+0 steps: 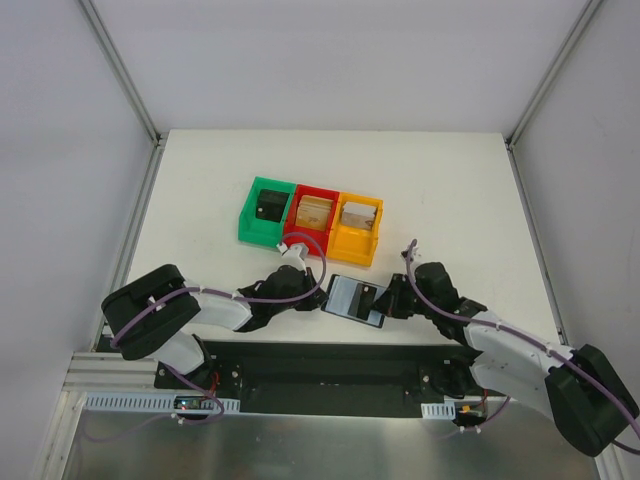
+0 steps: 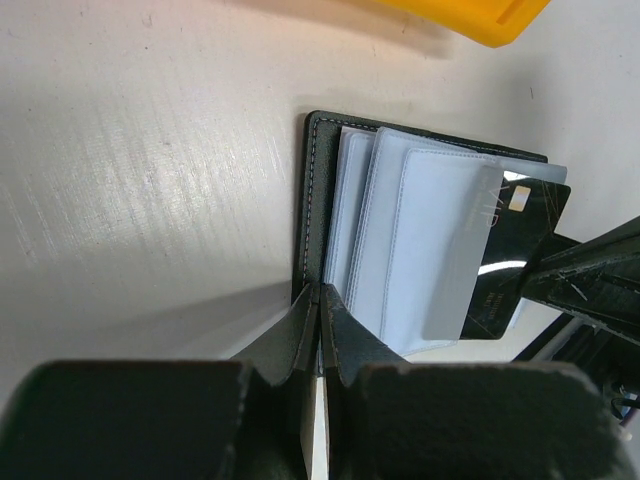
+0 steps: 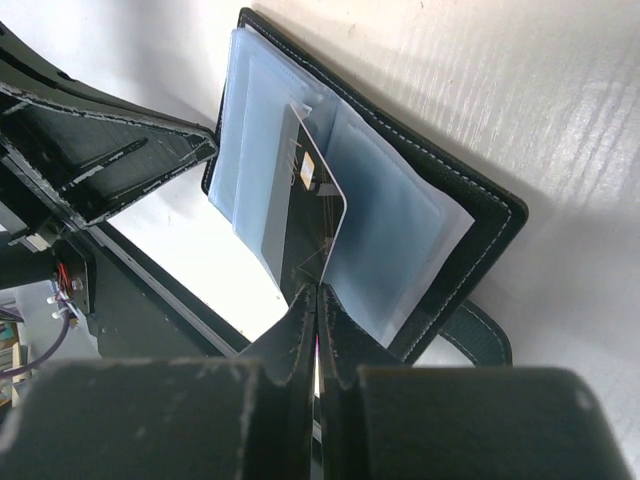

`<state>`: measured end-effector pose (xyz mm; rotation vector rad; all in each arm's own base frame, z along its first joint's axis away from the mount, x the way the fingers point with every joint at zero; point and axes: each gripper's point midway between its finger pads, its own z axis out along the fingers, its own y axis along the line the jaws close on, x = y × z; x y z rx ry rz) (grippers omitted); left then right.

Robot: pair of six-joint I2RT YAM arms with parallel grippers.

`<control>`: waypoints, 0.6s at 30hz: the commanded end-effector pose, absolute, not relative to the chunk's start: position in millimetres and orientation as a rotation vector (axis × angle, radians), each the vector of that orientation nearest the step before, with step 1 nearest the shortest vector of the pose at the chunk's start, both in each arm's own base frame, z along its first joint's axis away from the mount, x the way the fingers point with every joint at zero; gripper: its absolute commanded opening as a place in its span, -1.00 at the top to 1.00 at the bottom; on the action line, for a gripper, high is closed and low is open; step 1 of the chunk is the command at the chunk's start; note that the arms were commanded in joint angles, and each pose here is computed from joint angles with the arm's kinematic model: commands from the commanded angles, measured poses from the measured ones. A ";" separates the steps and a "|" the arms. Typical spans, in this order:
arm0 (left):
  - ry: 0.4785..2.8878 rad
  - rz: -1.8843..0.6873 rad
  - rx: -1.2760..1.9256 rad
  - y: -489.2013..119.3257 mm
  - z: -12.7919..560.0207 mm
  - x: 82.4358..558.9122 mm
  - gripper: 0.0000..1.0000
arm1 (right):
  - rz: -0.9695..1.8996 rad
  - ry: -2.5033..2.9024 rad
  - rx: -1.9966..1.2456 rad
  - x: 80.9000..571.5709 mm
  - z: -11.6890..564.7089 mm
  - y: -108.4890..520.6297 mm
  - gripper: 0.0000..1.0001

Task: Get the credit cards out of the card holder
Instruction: Remove the credit card from the card holder.

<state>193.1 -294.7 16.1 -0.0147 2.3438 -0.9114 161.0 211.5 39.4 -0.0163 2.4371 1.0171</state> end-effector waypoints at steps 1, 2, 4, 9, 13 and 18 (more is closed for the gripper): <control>2.353 -0.863 0.013 -288.7 14.6 194.6 1.00 | 0.959 2.427 -0.057 165.4 48.9 206.4 0.99; 2.351 -0.868 0.016 -290.0 15.7 194.6 1.00 | 0.955 2.426 -0.054 165.8 49.6 205.5 0.99; 2.351 -0.867 0.018 -289.8 15.6 194.8 1.00 | 0.947 2.430 -0.063 165.3 49.1 204.5 0.99; 2.329 -0.879 0.013 -290.2 22.6 196.5 1.00 | 0.943 2.438 -0.066 165.1 48.4 204.5 0.99; 2.287 -0.903 0.007 -291.6 37.7 199.6 1.00 | 0.931 2.445 -0.066 165.4 46.0 203.2 0.99; 2.240 -0.964 0.025 -299.9 58.3 201.3 1.00 | 0.929 2.447 -0.067 165.5 45.0 203.2 0.99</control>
